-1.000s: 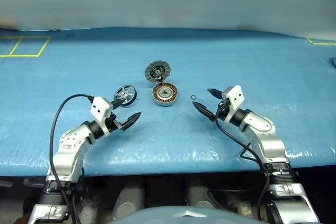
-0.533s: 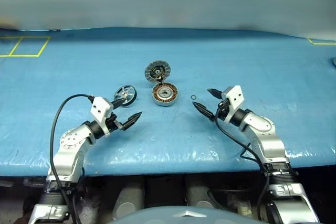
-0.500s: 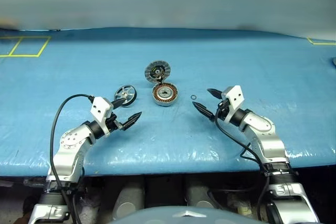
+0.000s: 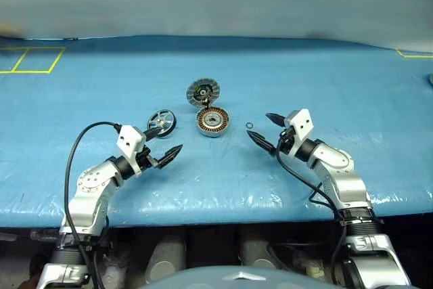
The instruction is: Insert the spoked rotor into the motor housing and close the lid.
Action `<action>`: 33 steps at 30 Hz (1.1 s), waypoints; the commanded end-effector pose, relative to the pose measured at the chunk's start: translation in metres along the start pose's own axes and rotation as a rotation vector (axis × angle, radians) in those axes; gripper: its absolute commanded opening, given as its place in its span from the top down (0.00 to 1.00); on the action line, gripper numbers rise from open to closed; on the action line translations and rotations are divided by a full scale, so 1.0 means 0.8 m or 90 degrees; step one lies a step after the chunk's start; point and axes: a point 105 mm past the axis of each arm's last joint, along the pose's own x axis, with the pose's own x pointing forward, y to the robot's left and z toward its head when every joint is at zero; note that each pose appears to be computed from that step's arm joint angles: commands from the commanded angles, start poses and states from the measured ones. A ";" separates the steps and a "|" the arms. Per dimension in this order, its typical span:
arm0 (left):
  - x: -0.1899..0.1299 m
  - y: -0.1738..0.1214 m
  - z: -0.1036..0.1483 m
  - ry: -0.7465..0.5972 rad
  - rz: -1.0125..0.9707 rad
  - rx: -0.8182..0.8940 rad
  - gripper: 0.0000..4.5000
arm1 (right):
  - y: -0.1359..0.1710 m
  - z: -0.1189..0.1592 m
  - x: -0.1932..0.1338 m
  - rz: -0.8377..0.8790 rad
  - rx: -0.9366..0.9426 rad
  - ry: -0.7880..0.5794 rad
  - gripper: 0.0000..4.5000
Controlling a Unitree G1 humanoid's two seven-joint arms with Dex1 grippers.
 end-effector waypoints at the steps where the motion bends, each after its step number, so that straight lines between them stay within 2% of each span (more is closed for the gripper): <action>1: -0.001 0.001 0.019 -0.029 -0.002 0.028 0.00 | 0.001 0.012 0.004 0.007 -0.013 -0.022 0.01; 9: 0.001 -0.001 0.018 -0.030 -0.006 0.026 0.00 | 0.011 0.007 0.006 0.052 -0.035 0.016 0.01; 12: 0.002 -0.002 0.018 -0.030 -0.006 0.025 0.00 | 0.012 0.003 0.005 0.078 -0.077 0.060 0.01; 14: 0.002 -0.002 0.017 -0.030 -0.003 0.025 0.00 | 0.014 -0.004 -0.002 0.135 -0.192 0.166 0.01; 17: 0.003 -0.005 0.012 -0.026 -0.004 0.020 0.00 | 0.012 0.021 0.005 0.207 -0.320 0.233 0.01; 24: 0.004 -0.011 0.003 -0.008 -0.013 0.025 0.00 | 0.031 0.064 0.052 0.367 -0.537 0.275 0.01; 28: 0.005 -0.016 0.002 -0.011 -0.013 0.024 0.00 | 0.048 0.072 0.081 0.432 -0.589 0.283 0.01; 33: 0.004 -0.021 -0.001 -0.016 -0.009 0.015 0.00 | 0.057 0.071 0.108 0.456 -0.613 0.285 0.01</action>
